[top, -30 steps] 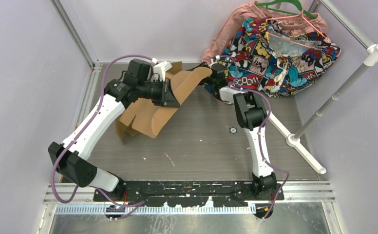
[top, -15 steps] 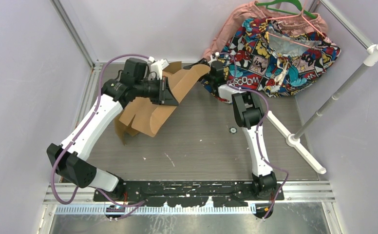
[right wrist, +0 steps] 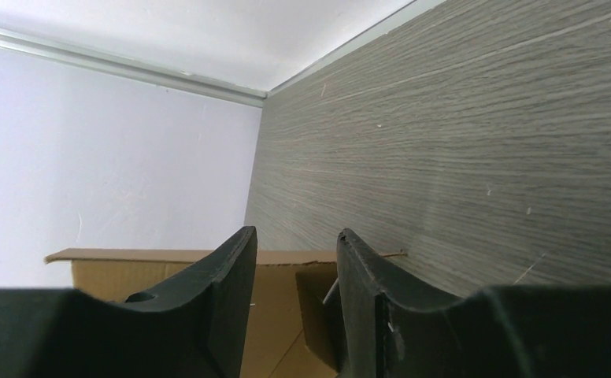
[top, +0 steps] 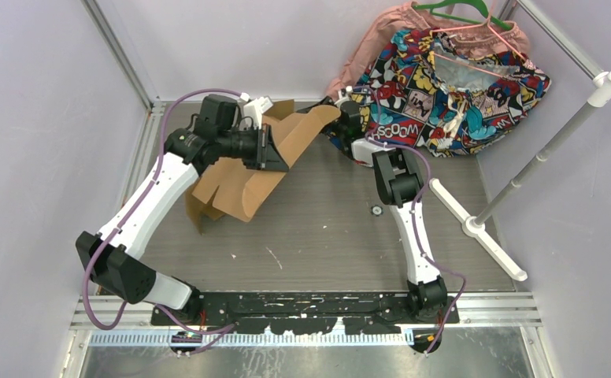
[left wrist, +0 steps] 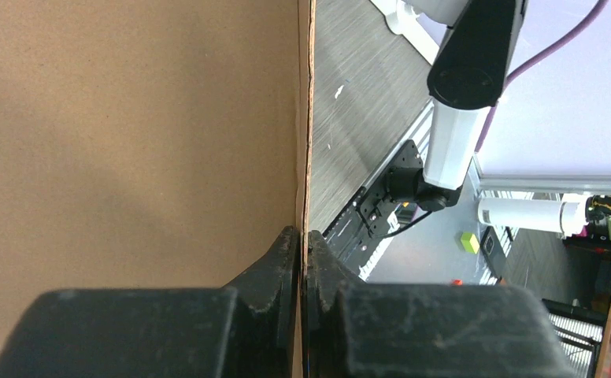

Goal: Fold the paper box
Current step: Fold the paper box at the center of the board.

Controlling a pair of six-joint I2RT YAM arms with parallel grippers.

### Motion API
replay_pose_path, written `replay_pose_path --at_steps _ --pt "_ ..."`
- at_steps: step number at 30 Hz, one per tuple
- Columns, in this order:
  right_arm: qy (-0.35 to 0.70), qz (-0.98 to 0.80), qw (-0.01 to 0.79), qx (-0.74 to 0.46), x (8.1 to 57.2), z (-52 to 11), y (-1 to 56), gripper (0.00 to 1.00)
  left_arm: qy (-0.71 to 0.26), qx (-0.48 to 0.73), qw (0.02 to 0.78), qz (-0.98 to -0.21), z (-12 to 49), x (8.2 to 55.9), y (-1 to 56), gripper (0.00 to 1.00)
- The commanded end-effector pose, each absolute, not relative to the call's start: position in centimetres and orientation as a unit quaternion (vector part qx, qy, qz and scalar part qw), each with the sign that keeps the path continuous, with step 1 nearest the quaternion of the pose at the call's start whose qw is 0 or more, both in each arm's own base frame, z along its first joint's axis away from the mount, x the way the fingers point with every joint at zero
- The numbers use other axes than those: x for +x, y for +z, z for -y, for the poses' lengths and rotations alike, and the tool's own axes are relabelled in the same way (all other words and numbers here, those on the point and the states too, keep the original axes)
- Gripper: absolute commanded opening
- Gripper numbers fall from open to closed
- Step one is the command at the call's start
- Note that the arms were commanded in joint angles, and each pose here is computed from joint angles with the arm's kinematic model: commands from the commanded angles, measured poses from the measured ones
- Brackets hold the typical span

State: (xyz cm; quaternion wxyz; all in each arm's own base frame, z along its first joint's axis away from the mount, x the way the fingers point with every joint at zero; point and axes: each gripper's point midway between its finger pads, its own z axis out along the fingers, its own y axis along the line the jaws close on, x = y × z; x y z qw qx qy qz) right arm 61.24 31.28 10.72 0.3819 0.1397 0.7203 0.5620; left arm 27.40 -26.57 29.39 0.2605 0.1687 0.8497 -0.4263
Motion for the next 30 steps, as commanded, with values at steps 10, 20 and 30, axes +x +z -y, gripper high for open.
replay_pose_path --at_steps 10,20,30 --pt "0.584 -0.696 0.401 0.116 62.9 -32.5 13.5 0.51 -0.458 0.18 0.28 -0.824 26.8 27.0 31.6 0.07" --pt "0.599 -0.695 0.386 0.09 62.6 -34.7 14.4 0.51 -0.461 0.18 0.278 -0.823 26.7 27.0 31.4 0.07" --pt "0.612 -0.698 0.364 0.071 59.8 -36.0 13.5 0.46 -0.463 0.179 0.277 -0.823 26.8 27.1 31.3 0.07"
